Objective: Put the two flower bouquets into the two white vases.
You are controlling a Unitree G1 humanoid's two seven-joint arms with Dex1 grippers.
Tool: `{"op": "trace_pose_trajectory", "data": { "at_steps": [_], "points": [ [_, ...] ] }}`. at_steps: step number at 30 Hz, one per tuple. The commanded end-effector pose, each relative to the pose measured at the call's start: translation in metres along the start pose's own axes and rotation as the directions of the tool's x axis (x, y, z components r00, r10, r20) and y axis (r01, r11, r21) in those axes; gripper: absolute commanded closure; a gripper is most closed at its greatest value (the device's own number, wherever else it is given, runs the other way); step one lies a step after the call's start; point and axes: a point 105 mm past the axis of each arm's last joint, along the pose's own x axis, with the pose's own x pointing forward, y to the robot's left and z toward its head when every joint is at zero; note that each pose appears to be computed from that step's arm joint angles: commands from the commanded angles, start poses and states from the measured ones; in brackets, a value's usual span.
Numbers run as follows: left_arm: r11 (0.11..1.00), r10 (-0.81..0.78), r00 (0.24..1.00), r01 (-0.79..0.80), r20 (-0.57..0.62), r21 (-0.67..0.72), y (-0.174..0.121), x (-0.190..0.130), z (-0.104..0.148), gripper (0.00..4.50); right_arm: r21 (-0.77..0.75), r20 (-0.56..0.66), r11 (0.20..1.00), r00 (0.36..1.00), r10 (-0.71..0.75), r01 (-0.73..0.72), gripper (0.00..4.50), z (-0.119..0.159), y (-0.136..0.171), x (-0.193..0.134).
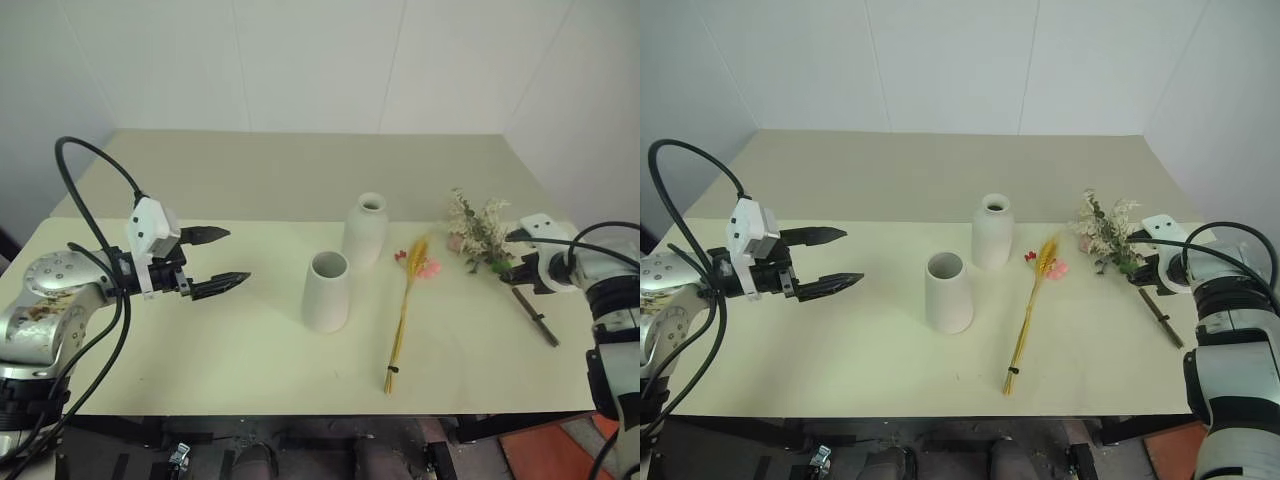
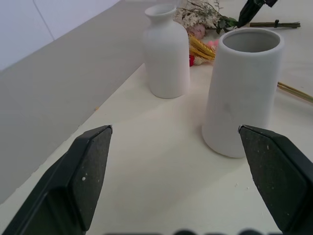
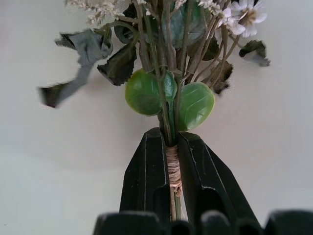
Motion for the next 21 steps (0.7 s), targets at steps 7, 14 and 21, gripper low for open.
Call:
{"op": "trace_pose_trajectory", "data": {
  "at_steps": [7,14,21],
  "points": [
    [0.998,0.016,0.999,-0.018,0.040,0.052,0.009,-0.005,0.018,0.00,0.064,0.783,0.896,0.535,-0.318,0.439,4.36,0.137,-0.029,-0.104],
    [0.998,0.006,0.999,-0.008,0.037,0.065,0.018,-0.002,0.017,0.00,0.250,0.966,0.955,0.021,-0.257,0.157,4.36,0.193,0.029,-0.165],
    [0.997,-0.002,0.999,0.000,0.036,0.080,0.019,-0.001,0.019,0.00,0.097,0.990,0.975,-0.084,-0.116,-0.197,4.36,0.206,0.090,-0.156]
  ]
}}
